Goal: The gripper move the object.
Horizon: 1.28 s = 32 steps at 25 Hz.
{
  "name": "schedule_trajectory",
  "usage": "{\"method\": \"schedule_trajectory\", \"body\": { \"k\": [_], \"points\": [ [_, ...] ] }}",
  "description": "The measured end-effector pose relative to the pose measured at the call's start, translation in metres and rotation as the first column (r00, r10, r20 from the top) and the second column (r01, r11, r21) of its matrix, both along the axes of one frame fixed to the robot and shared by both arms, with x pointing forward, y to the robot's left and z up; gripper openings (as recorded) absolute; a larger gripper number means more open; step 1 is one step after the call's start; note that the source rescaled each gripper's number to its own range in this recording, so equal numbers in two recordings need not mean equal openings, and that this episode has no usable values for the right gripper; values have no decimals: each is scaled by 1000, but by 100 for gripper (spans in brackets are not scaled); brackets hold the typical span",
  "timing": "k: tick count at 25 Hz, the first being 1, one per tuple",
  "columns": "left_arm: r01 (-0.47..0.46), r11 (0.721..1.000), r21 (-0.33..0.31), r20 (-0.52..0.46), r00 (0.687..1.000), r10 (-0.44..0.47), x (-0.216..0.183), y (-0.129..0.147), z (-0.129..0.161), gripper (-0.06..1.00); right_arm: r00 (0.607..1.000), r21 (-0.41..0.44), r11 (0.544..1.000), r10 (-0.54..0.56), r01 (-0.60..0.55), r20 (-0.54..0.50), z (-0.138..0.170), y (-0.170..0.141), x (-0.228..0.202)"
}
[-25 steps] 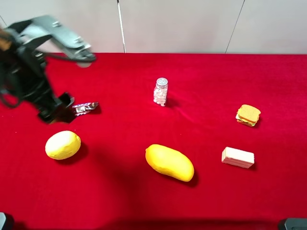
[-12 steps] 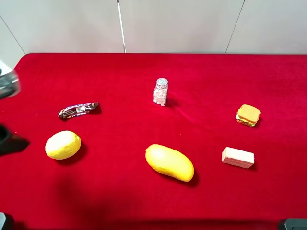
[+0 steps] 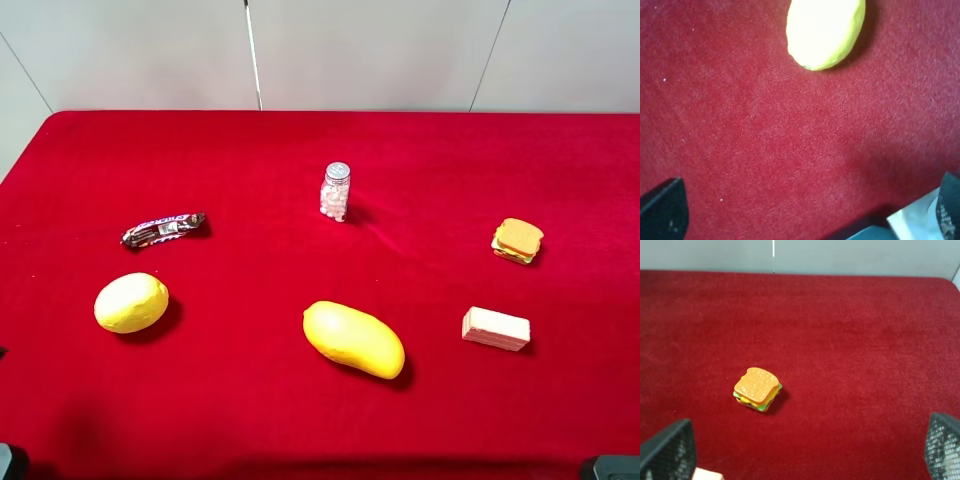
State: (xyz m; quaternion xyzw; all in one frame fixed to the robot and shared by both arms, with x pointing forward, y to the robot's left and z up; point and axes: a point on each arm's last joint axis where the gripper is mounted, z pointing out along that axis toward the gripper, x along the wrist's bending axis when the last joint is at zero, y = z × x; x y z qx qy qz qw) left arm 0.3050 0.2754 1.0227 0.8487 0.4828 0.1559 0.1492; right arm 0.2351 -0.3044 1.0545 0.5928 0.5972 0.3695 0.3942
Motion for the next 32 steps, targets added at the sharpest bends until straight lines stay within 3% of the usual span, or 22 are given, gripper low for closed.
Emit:
{"method": "schedule_trajectory", "body": {
  "k": [4,8,19,32],
  "points": [
    [-140,989,-50,83,986,144,-9,14,6,99,1000,0,1000,0,0,0,0,0,0],
    [-253,961,-111,186,945,270,-25,26,12,99,1000,0,1000,0,0,0,0,0,0],
    [-327,909,-260,455,789,414,-73,33,17,98,1000,0,1000,0,0,0,0,0,0],
    [-328,907,-264,460,784,417,-74,33,17,98,1000,0,1000,0,0,1,0,0,0]
  ]
}}
